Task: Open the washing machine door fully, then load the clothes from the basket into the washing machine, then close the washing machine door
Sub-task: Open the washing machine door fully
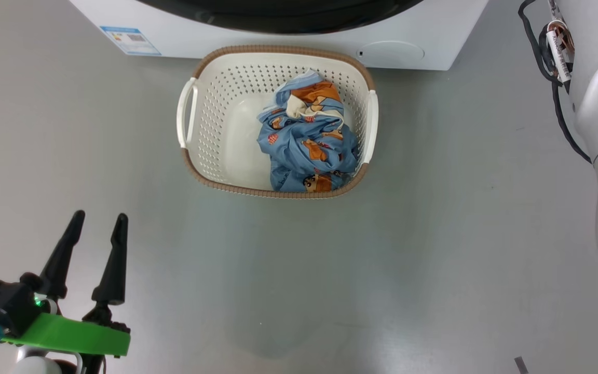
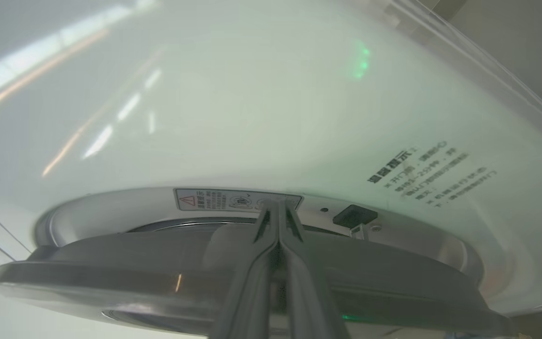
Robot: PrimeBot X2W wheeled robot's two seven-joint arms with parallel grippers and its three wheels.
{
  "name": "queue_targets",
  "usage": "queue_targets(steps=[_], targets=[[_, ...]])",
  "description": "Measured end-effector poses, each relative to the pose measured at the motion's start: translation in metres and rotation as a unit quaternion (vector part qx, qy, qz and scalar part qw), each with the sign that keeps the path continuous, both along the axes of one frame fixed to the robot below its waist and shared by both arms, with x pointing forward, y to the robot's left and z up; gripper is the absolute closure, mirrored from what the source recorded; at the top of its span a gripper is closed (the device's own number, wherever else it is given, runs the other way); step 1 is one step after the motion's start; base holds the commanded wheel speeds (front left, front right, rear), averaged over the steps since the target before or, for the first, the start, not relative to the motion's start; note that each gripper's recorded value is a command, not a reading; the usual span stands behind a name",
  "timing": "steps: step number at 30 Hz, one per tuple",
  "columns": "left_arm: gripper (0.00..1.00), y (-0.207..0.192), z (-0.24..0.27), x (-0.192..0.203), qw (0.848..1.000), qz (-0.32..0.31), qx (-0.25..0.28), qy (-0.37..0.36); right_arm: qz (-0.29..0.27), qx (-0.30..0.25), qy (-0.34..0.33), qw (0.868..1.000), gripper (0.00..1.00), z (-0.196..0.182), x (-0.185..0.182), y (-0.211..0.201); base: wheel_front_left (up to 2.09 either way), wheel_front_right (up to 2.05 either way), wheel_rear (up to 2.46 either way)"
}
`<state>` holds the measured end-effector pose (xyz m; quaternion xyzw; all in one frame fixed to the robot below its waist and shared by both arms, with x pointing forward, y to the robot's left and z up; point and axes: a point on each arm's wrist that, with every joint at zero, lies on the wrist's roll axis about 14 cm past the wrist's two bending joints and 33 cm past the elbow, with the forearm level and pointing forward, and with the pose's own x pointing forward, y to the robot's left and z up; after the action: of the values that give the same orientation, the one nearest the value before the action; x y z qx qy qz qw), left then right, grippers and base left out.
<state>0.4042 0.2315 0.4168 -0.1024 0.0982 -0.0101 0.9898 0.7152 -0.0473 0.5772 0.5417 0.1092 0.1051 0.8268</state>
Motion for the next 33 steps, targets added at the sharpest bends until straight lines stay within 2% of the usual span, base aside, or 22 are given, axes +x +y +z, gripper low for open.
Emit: queue_targets(steps=[15, 25, 33], targets=[[0.0, 0.009, 0.0, 0.001, 1.0, 0.018, -0.004, 0.0, 0.017, -0.012, 0.013, 1.0, 1.0, -0.017, 0.007, 0.005, 0.0, 0.0, 0.0], [0.0, 0.011, 0.004, 0.006, 1.0, 0.023, -0.005, -0.009, 0.085, -0.01, 0.029, 0.996, 1.0, -0.012, 0.004, 0.021, 0.0, 0.0, 0.0], [0.0, 0.014, 0.013, 0.009, 0.999, 0.027, -0.003, -0.022, 0.151, -0.005, 0.036, 0.988, 1.0, -0.004, -0.009, 0.039, 0.0, 0.0, 0.0]])
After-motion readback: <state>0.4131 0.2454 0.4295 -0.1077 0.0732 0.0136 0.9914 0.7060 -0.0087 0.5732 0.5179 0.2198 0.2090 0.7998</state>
